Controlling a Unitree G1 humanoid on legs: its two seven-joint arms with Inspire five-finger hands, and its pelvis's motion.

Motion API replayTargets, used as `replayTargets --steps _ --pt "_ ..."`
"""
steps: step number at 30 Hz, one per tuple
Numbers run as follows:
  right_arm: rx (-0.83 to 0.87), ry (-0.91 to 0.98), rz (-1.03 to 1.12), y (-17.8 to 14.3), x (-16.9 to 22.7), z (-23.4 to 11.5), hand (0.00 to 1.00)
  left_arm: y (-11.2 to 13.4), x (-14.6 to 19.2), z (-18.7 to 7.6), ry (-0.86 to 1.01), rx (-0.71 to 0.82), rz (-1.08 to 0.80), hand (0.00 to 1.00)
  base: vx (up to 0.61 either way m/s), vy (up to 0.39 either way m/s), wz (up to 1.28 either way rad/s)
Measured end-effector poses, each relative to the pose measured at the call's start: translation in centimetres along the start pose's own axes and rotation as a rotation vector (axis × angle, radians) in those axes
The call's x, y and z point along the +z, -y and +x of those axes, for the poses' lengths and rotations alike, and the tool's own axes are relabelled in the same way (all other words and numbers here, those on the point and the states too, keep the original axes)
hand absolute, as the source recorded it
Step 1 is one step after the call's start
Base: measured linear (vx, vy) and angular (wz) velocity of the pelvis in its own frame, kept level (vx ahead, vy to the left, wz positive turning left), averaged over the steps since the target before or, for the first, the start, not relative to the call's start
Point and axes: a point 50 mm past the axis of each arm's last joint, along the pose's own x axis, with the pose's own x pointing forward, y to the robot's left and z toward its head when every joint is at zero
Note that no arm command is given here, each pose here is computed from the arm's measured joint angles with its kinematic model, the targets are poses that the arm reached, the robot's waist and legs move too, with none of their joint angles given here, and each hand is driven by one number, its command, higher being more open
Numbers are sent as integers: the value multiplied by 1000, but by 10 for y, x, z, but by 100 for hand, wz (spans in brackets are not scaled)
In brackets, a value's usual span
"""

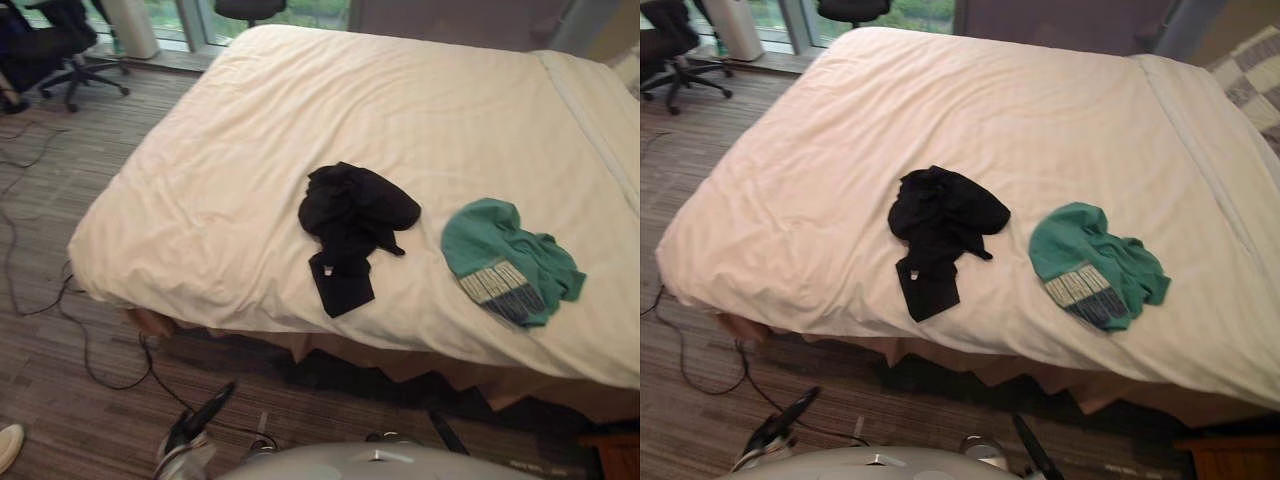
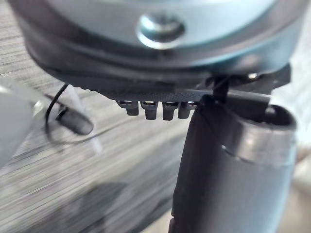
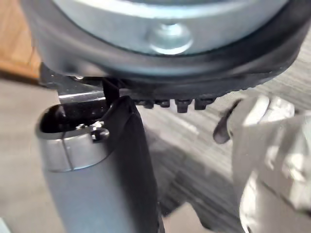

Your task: Tidy up the quilt and then pick up the clothes from the bed and put them into the laundry hamper

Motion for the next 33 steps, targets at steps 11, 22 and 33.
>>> replayTargets --steps 11,22,33 --pt "-13 617 -158 -4 183 -35 100 -104 177 -29 554 224 -197 100 -4 18 39" --pt "291 1313 -427 -155 259 -142 100 132 249 -176 1415 -561 134 100 -16 21 19" --pt "581 1410 -559 -229 215 -179 100 210 164 -216 1340 -895 304 100 -23 3 -56"
